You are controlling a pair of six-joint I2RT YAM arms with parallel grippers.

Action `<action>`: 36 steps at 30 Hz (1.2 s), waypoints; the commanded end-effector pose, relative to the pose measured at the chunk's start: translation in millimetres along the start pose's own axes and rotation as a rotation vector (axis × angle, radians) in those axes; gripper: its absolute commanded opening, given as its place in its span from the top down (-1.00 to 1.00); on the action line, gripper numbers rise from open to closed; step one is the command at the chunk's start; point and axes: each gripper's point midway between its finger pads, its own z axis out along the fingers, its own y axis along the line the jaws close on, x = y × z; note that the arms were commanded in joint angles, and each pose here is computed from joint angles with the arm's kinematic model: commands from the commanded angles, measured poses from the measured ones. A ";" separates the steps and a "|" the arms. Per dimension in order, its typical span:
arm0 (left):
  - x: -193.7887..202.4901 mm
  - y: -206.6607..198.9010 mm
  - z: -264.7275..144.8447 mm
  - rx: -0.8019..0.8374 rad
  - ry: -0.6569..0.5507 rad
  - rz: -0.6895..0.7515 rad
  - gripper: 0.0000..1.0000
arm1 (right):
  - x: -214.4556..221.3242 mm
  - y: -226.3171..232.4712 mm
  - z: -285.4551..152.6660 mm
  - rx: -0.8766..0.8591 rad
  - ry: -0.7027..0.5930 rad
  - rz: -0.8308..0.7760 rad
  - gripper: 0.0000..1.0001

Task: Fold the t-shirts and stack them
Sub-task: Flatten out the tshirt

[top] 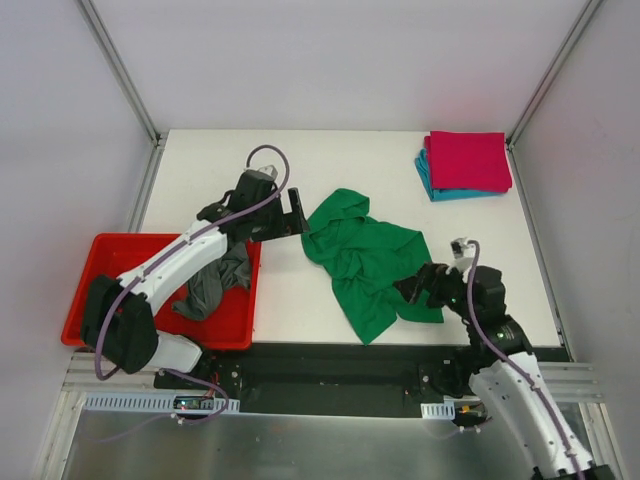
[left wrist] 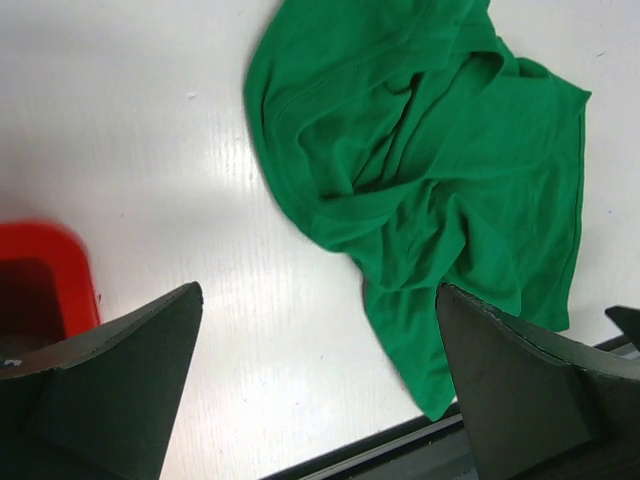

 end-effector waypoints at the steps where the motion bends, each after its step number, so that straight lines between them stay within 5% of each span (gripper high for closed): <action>1: 13.9 6.4 -15.4 0.018 -0.028 -0.008 -0.98 | 20.3 37.0 -7.4 0.001 0.146 -0.123 -0.95; 8: 35.9 9.2 -23.1 0.083 -0.009 0.013 -0.98 | 75.9 66.4 -3.8 0.187 0.354 -0.329 -0.98; 13: 42.1 18.0 -29.4 0.074 -0.028 0.025 -0.98 | 104.9 72.4 8.2 0.268 0.435 -0.346 -0.79; 25: 48.1 28.0 -40.8 0.068 -0.067 0.036 -0.98 | 126.4 76.2 18.3 0.392 0.471 -0.350 -0.33; 36: 47.0 35.6 -40.7 0.034 -0.087 0.032 -0.98 | 146.8 74.0 26.3 0.445 0.533 -0.355 -0.25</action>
